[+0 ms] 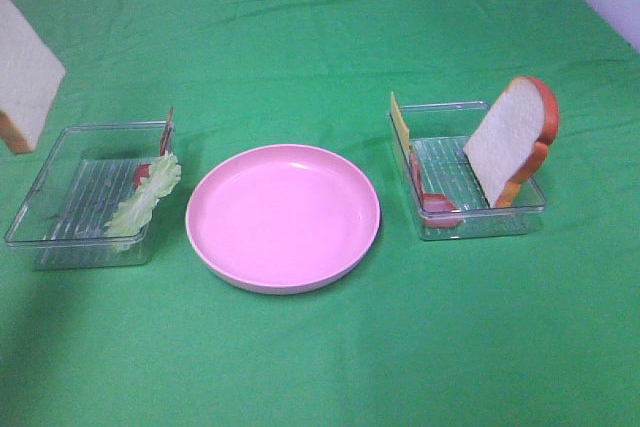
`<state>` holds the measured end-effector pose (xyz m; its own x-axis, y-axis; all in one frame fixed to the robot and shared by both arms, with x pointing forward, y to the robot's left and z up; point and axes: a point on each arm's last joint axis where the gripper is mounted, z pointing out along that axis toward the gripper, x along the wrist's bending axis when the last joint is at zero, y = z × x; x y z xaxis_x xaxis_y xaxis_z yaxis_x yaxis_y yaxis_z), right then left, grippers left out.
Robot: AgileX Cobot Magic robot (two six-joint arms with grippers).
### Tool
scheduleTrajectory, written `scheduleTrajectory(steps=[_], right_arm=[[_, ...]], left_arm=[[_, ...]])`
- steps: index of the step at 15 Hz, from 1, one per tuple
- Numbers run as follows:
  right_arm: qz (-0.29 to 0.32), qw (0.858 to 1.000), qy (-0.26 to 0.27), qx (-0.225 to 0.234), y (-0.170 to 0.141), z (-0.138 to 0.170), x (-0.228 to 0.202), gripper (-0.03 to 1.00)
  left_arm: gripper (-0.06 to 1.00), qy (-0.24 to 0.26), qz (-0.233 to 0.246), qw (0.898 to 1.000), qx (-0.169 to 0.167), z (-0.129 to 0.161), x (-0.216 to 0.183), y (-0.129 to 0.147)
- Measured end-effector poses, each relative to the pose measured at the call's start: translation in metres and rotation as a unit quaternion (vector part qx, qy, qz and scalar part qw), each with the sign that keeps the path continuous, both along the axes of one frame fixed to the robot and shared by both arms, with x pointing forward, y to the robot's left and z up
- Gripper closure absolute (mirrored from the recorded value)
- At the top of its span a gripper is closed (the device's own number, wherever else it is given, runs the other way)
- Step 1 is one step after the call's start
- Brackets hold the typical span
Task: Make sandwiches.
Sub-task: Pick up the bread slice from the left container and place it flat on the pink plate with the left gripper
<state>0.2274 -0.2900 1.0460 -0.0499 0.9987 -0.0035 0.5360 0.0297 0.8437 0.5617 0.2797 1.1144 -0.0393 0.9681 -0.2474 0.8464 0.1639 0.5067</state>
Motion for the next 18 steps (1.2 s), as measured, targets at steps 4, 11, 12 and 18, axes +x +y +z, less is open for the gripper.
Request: scheduleTrajectory(steps=[4, 11, 12, 18], right_arm=[[0.0, 1.0, 0.0, 0.0, 0.0, 0.0, 0.0, 0.21], [0.0, 1.0, 0.0, 0.0, 0.0, 0.0, 0.0, 0.21], [0.0, 1.0, 0.0, 0.0, 0.0, 0.0, 0.0, 0.21], [0.0, 1.0, 0.0, 0.0, 0.0, 0.0, 0.0, 0.21]], left_arm=[[0.74, -0.044, -0.056, 0.991, -0.112, 0.026, -0.014, -0.021], [0.74, 0.0, -0.182, 0.968, -0.172, -0.015, 0.004, -0.108], [0.74, 0.017, -0.194, 0.966, -0.172, -0.035, 0.011, -0.13], [0.74, 0.061, -0.194, 0.966, -0.162, -0.102, 0.028, -0.179]])
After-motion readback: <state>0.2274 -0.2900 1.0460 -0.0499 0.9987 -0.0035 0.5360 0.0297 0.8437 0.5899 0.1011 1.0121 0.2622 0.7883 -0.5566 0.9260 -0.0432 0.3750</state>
